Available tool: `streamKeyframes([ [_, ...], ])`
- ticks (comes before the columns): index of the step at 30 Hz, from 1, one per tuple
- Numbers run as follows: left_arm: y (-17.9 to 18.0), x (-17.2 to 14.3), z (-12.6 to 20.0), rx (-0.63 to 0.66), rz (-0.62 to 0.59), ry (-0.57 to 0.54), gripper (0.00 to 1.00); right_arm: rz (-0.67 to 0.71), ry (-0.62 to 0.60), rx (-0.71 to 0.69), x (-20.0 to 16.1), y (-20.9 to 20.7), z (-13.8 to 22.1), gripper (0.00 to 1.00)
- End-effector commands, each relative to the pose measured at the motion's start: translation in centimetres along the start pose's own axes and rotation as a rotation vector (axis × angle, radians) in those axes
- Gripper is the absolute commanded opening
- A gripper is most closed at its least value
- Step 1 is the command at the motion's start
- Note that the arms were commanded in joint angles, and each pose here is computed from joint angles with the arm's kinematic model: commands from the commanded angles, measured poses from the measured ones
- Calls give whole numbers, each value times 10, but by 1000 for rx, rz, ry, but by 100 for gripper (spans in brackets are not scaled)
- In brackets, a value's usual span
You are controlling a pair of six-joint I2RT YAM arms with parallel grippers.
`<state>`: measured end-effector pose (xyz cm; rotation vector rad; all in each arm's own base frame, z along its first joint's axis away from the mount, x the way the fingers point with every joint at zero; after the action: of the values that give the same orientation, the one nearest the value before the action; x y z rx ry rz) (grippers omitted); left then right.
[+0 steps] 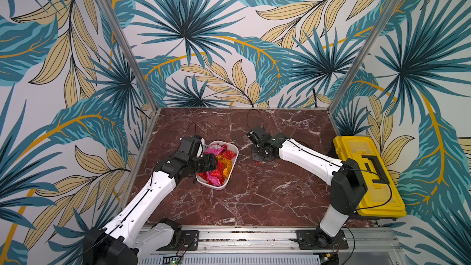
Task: Take the tea bags out of the storage box
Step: Place the tea bag at the center of the board, then pick up the tea bag from the storage box.
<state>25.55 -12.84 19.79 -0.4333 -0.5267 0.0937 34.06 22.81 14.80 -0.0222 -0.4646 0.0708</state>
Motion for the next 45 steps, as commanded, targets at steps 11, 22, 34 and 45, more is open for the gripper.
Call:
streamKeyframes([
  [11,-20,18,0,110,-120,-40,63,108,61,-92,10,-7,-37,37],
  [22,-18,11,-29,152,-212,77,58,-155,-75,172,-8,-15,30,50],
  [34,-12,9,-57,216,-278,166,50,-289,-82,306,-42,-22,39,50],
  [45,6,-8,-79,268,-282,224,35,-307,-97,323,-45,-25,47,50],
])
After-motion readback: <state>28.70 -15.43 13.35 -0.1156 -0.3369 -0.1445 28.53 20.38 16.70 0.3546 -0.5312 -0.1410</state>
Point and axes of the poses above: each gripper's point midway between its finger pads, its own z axis back along the fingers, its own y axis along the line the jaws close on, x = y × z, the point moved 3 cm from there along z, back along the fingers
